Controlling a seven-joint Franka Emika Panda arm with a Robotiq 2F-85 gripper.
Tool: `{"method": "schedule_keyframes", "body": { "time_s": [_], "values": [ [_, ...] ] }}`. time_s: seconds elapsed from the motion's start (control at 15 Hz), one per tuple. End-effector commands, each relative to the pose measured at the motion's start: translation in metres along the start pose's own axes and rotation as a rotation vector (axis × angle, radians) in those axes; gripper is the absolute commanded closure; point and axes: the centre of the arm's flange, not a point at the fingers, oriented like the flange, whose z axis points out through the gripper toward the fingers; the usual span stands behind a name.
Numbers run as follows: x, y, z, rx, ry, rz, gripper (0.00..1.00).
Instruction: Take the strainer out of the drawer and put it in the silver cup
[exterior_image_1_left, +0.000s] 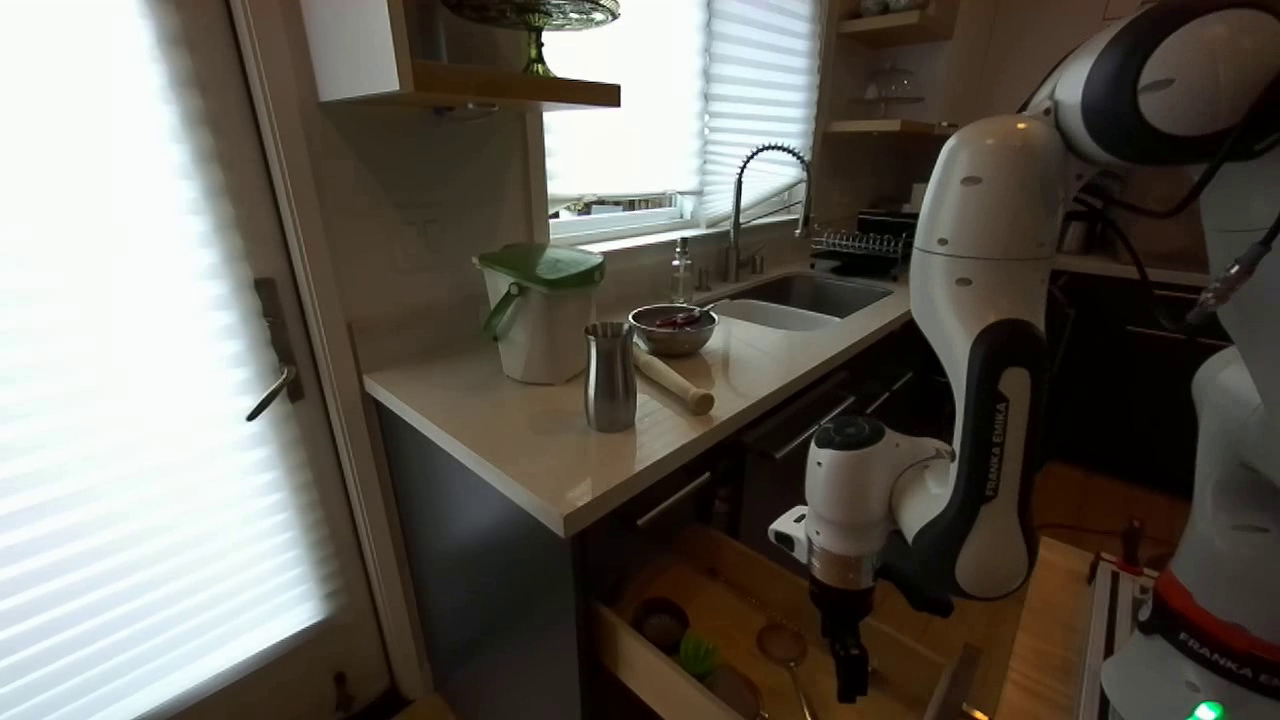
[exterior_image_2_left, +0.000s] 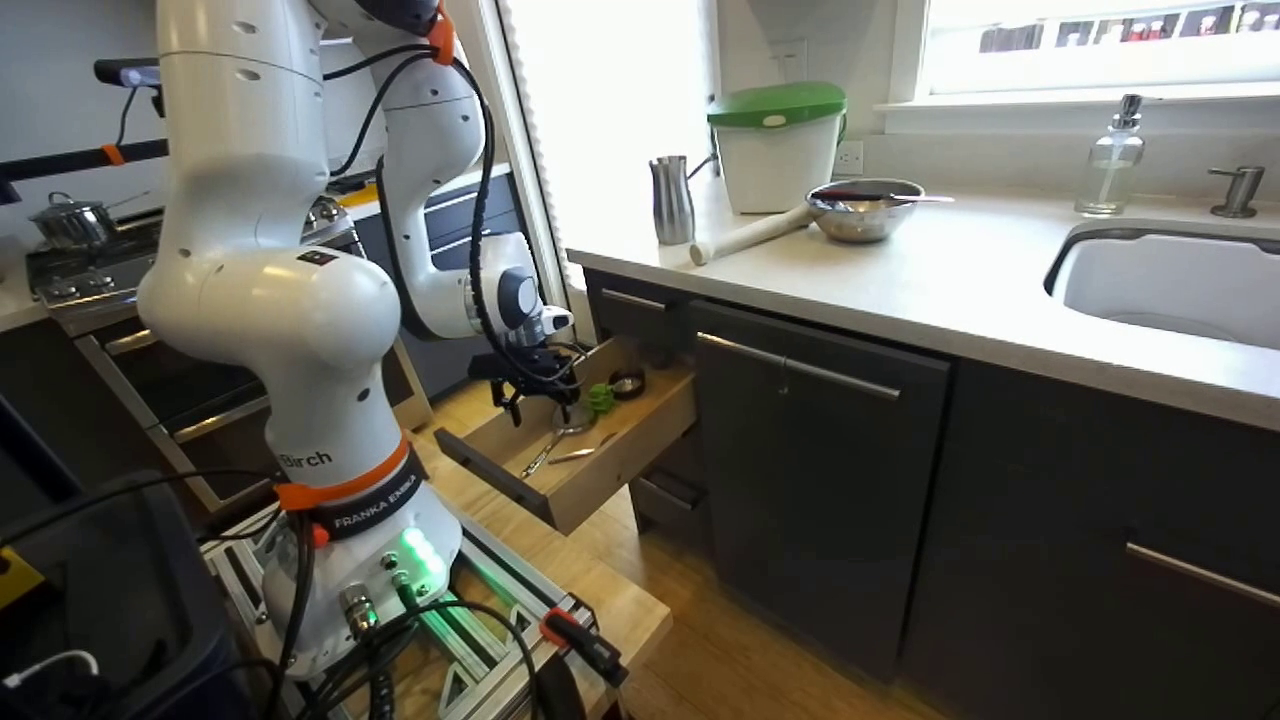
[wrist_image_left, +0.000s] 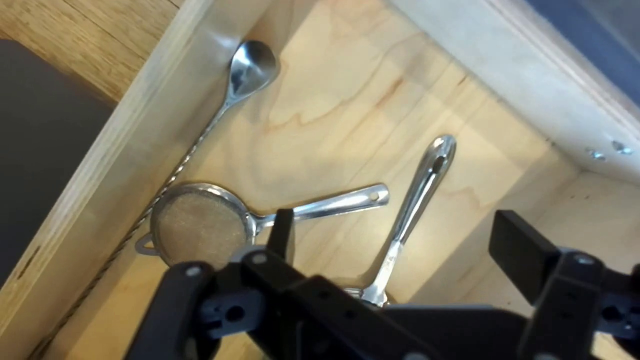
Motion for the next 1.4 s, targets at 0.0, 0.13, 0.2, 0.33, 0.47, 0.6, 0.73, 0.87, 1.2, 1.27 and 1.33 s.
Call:
{"method": "schedule_keyframes", "body": {
  "time_s": [0.0,0.13,0.2,0.33,0.47,0.6,0.73,0.87,1.2,1.27,1.33],
  "values": [
    [0.0,0.002,0.043,0.016,0.085,0.049,0.0],
    [0.004,-0.001,0.06,0.09,0.132,0.038,0.0],
    [0.006,-0.006,0.07,0.121,0.142,0.037,0.0],
    [0.005,-0.013,0.086,0.132,0.15,0.043,0.02],
    [0.007,-0.007,0.098,0.121,0.166,0.071,0.06],
    [0.012,-0.004,0.103,0.102,0.191,0.097,0.08],
    [0.02,-0.006,0.104,0.094,0.21,0.097,0.12],
    [0.025,-0.012,0.099,0.093,0.22,0.083,0.14],
    [0.028,-0.023,0.094,0.076,0.175,0.066,0.57],
    [0.028,-0.025,0.092,0.07,0.169,0.07,0.64],
    [0.028,-0.026,0.093,0.066,0.163,0.072,0.73]
  ]
}}
